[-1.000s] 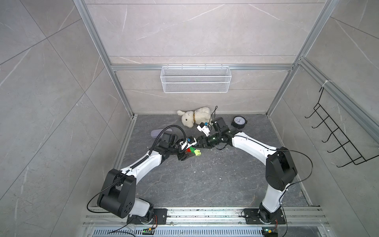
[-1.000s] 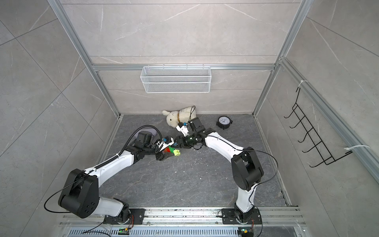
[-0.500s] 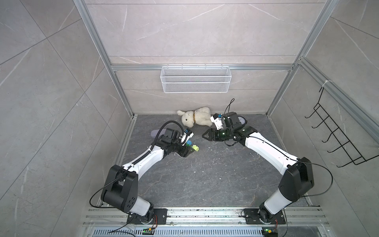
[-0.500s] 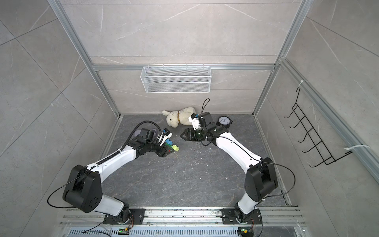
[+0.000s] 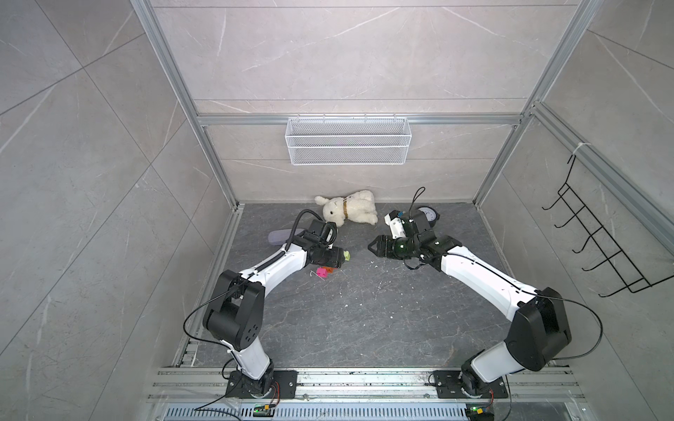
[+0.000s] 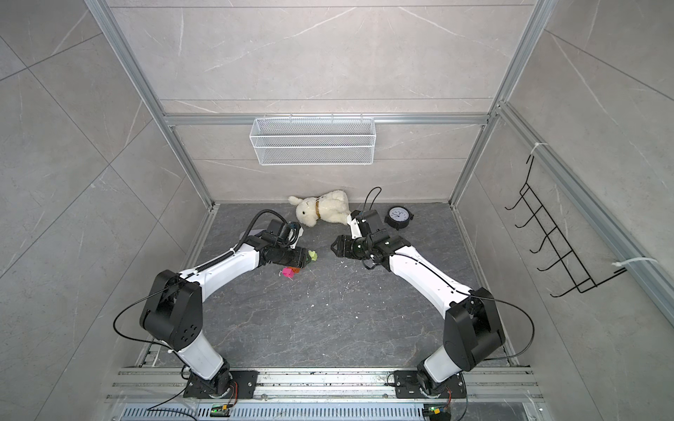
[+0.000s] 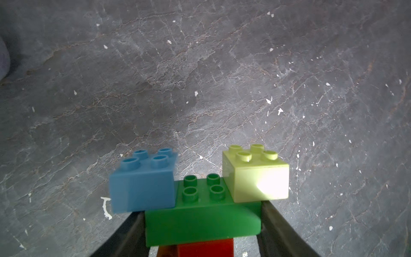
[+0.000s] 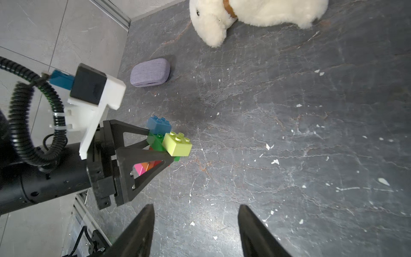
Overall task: Assemble the letter y with lego
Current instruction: Place the lego brick at the center of the board.
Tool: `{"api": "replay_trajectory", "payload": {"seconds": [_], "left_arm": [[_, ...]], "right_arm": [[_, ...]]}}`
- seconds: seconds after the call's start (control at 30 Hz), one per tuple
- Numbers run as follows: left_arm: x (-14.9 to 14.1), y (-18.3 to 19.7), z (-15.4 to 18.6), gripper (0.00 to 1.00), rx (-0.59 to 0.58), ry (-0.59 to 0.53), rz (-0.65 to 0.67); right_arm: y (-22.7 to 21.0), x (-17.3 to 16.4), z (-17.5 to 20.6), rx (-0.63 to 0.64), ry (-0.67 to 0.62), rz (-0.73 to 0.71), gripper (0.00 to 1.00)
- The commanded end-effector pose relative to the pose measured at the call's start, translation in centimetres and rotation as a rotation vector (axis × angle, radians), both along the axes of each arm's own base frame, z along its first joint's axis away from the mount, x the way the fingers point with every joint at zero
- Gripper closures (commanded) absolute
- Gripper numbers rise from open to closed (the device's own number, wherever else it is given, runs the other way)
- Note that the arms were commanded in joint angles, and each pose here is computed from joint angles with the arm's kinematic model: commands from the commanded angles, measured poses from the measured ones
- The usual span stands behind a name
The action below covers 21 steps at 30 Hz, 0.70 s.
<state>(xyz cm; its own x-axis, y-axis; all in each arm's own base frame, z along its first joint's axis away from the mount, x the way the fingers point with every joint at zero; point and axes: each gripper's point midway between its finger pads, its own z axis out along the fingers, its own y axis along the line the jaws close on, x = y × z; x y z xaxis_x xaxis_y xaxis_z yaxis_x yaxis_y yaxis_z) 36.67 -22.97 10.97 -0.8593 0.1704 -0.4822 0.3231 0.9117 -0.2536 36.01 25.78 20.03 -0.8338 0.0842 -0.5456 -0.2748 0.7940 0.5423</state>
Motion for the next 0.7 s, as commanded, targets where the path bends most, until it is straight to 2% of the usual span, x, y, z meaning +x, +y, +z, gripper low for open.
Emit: {"api": "replay_trajectory", "payload": {"seconds": [0.0,0.27,0.67], "left_arm": [[0.9,0.3,0.5,0.47,0.028,0.003,0.118],[1.4,0.1,-1.0,0.51,0.066,0.045,0.226],[2.1,-0.7,-3.5,0.51,0.069,0.088,0.302]], "right_arm": [[-0.3,0.0,1.1,0.043,-0.039,-0.041,0.38],[-1.0,-0.9,0.2,0.058,-0.032,-0.068,0.38],[-1.4,-1.6,-0.2,0.071,-0.032,-0.08,0.38]]}}
